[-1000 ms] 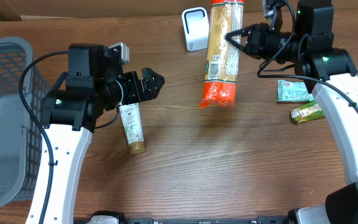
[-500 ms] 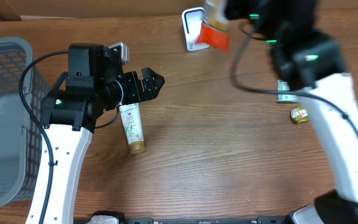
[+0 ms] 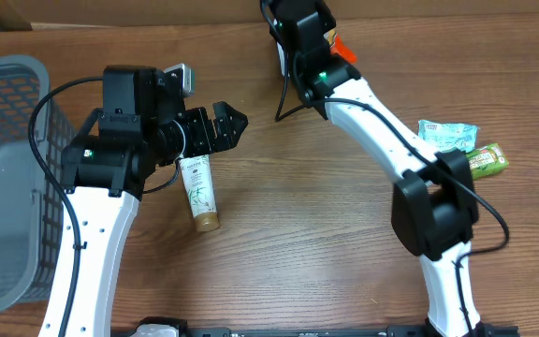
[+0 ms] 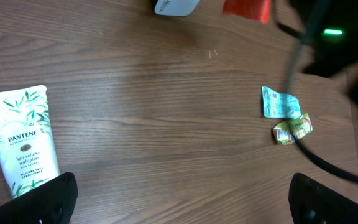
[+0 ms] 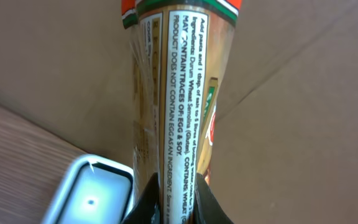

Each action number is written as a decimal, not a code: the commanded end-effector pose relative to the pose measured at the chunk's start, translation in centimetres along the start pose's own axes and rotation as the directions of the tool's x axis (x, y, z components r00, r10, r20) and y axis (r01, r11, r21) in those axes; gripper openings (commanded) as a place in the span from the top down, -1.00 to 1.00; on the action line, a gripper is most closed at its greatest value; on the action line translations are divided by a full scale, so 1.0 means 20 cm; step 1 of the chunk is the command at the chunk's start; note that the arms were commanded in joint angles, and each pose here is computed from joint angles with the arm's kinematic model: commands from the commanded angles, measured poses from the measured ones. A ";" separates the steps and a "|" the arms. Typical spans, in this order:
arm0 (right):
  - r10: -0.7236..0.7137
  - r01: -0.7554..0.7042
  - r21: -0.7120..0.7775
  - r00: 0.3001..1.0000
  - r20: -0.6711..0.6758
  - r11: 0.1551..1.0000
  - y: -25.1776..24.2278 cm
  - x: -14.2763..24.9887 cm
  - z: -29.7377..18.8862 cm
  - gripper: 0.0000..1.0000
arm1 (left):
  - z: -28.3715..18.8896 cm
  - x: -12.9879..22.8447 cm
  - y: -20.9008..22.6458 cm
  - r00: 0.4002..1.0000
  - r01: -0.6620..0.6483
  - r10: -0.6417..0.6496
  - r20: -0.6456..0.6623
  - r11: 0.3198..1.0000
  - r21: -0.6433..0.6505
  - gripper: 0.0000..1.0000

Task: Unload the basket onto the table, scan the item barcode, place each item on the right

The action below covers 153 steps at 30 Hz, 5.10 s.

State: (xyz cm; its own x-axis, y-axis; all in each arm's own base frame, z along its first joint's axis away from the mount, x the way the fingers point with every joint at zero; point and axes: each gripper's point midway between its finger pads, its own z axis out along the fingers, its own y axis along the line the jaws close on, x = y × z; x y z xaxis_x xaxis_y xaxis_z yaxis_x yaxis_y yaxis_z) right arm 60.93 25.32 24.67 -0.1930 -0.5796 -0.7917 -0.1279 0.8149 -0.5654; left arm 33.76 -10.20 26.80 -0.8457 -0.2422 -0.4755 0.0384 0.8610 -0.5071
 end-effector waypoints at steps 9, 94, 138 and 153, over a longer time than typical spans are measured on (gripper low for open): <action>-0.364 0.409 -0.062 0.863 0.349 0.910 0.10 -0.33 -0.04 0.92 | -0.01 -0.02 -0.03 1.000 -0.028 0.028 0.008 0.999 0.019 -1.00; 0.769 -0.872 0.348 0.048 -0.638 0.343 -0.84 1.00 -0.77 0.92 | -0.01 -0.02 -0.03 1.000 -0.028 0.028 0.008 0.999 0.019 -0.99; 0.354 -0.914 -0.161 0.300 -0.886 0.372 0.01 0.79 -1.04 -0.86 | -0.01 -0.02 -0.03 1.000 -0.028 0.028 0.008 0.999 0.020 -0.99; 0.452 -0.905 -0.026 0.237 -0.860 0.425 -0.19 0.95 -0.95 -0.89 | -0.08 0.22 0.43 0.985 0.019 -0.098 -0.144 0.883 -0.469 -0.94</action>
State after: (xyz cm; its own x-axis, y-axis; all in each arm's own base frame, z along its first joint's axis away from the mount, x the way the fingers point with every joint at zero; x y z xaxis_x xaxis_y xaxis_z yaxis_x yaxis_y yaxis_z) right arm 38.16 12.99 15.57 -0.9548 0.2004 -0.2194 0.0695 0.8685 0.4908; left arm 29.60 -7.56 23.06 -0.9272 -0.1809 -0.3280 -0.0619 0.9376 -0.3423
